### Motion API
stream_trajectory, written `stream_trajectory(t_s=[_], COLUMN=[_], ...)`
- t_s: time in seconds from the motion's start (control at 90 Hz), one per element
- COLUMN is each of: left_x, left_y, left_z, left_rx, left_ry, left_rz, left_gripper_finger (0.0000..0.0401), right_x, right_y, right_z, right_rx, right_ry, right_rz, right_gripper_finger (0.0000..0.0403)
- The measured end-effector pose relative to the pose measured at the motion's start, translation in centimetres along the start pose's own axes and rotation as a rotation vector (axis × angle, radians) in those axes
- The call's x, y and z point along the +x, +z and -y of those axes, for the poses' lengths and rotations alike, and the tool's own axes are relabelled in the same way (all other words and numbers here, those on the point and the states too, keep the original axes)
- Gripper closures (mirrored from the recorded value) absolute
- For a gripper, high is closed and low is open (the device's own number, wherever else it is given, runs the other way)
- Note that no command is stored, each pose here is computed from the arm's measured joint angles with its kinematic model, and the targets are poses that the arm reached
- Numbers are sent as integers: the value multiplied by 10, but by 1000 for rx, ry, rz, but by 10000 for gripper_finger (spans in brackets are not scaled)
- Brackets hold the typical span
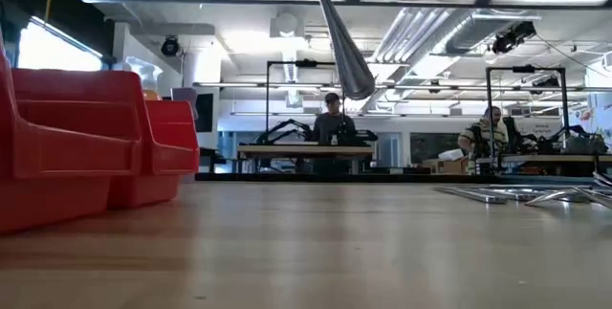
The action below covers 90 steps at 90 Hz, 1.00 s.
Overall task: Sort silverware
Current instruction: Put the silver spoon in the middle red bin
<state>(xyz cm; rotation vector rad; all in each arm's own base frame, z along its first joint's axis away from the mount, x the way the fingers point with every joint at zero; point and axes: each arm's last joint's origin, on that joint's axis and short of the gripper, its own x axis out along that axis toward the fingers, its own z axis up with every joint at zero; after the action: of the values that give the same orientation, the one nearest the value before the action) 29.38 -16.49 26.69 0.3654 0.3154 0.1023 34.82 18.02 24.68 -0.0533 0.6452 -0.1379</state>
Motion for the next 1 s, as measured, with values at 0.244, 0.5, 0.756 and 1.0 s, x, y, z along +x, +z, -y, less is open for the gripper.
stream_trajectory(t_s=[0.244,0.5,0.756,1.0], left_x=[-23,-97,-135,-165], left_y=[-1,-10,-28,-29], left_z=[-1,1,12,34], left_rx=[-11,-106,-217,-274], left_ry=[144,293,254,122], left_rz=[-68,-90,-63,-5], left_gripper_finger=[401,401,401,401], right_x=[-25,-76,-97,-95], right_y=[7,-15,-29,-28], right_z=[6,-28,-46,-44], right_rx=[54,14,63,71], right_ry=[-176,-344,-328,-329], right_rz=[-139,-65,-5,-16], right_gripper_finger=[185,203,236,249])
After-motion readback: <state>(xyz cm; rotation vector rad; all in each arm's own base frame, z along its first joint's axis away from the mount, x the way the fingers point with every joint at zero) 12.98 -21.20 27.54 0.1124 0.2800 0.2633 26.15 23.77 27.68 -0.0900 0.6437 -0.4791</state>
